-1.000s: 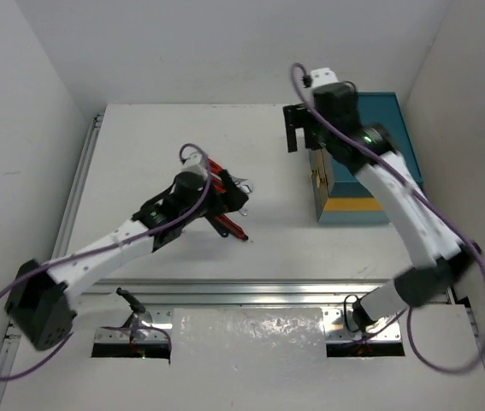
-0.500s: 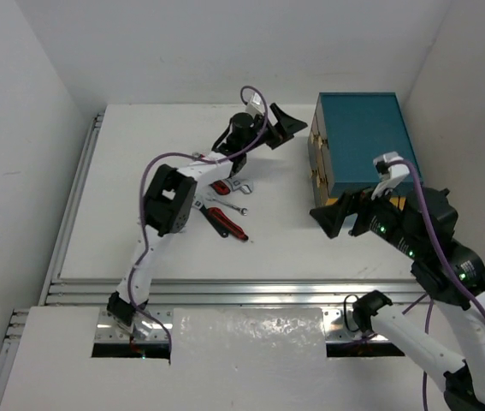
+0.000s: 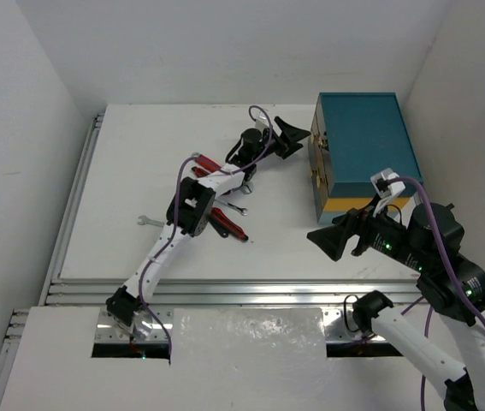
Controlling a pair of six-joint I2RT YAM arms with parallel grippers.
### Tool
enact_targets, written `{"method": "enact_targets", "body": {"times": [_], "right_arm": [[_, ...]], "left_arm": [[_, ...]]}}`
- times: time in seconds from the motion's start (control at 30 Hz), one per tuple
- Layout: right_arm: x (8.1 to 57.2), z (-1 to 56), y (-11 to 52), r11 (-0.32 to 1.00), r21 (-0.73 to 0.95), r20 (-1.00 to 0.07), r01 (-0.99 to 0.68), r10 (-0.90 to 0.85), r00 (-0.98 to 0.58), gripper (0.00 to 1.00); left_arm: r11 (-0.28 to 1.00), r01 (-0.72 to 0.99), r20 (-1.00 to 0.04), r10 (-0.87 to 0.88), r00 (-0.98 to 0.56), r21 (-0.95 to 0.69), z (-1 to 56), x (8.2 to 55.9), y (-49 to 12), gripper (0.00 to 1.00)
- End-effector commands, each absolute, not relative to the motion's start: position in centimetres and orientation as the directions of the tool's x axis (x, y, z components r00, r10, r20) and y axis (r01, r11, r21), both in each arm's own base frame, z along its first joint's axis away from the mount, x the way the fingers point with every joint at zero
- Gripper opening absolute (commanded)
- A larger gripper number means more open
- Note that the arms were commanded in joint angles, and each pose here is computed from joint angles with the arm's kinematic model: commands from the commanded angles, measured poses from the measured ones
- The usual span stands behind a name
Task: Sort the tools into containers
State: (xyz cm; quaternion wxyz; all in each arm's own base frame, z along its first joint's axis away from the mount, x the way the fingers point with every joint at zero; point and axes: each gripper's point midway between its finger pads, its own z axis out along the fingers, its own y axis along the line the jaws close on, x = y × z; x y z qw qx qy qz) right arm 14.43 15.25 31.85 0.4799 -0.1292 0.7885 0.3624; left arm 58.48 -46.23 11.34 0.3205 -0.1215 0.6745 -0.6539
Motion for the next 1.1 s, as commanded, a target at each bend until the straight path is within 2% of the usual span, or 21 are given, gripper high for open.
{"method": "enact_targets", "body": {"times": [0.0, 0.13, 0.37, 0.47, 0.5, 0.6, 0.63, 0.73, 0.9, 0.97, 1.03, 1.07], "right_arm": [[13.7, 33.1, 15.5, 0.677, 0.448, -0.861, -0.584, 0.150, -0.486, 0.99], [13.5, 33.1, 15.4, 0.675, 0.448, -0.861, -0.587, 0.148, -0.486, 0.99], [13.1, 32.5, 15.4, 0.669, 0.452, -0.856, -0.590, 0.139, -0.498, 0.99], [13.0, 32.5, 15.3, 0.672, 0.447, -0.858, -0.591, 0.135, -0.496, 0.99], [12.9, 32.6, 15.3, 0.670, 0.447, -0.859, -0.593, 0.136, -0.494, 0.99], [12.8, 32.7, 15.3, 0.665, 0.446, -0.861, -0.600, 0.135, -0.490, 0.99], [12.7, 32.6, 15.3, 0.665, 0.445, -0.862, -0.600, 0.136, -0.489, 0.99], [12.8, 32.4, 15.2, 0.670, 0.441, -0.862, -0.596, 0.132, -0.489, 0.99], [13.2, 31.9, 15.2, 0.680, 0.439, -0.858, -0.588, 0.125, -0.498, 0.99], [13.3, 31.7, 15.3, 0.680, 0.442, -0.855, -0.585, 0.122, -0.504, 0.99], [13.6, 31.5, 15.6, 0.676, 0.447, -0.853, -0.586, 0.125, -0.508, 0.99], [13.5, 31.6, 15.8, 0.665, 0.457, -0.849, -0.591, 0.128, -0.512, 0.99]], "left_arm": [[0.011, 0.373, -0.300, -0.614, -0.730, -0.928, 17.8, 57.8, -47.2, 0.83], [-0.007, 0.359, -0.278, -0.621, -0.733, -0.933, 17.4, 57.5, -47.9, 0.73], [-0.011, 0.344, -0.260, -0.635, -0.727, -0.939, 17.3, 57.0, -49.2, 0.62], [-0.010, 0.325, -0.243, -0.642, -0.727, -0.946, 16.8, 57.1, -49.3, 0.49], [-0.016, 0.321, -0.236, -0.642, -0.730, -0.947, 16.7, 57.1, -49.3, 0.36], [-0.015, 0.318, -0.234, -0.646, -0.727, -0.948, 16.4, 57.2, -49.2, 0.26], [-0.017, 0.318, -0.232, -0.647, -0.726, -0.948, 16.4, 57.2, -49.2, 0.17], [-0.018, 0.322, -0.232, -0.655, -0.719, -0.947, 17.0, 57.5, -48.6, 0.07], [0.039, 0.307, -0.253, -0.669, -0.699, -0.951, 17.5, 58.3, -45.2, 0.01], [0.037, 0.330, -0.268, -0.670, -0.692, -0.943, 19.5, 58.3, -43.8, 0.01], [0.072, 0.306, -0.271, -0.679, -0.682, -0.949, 18.4, 58.7, -41.9, 0.00], [0.073, 0.319, -0.281, -0.681, -0.677, -0.945, 19.6, 58.7, -41.2, 0.00]]}}
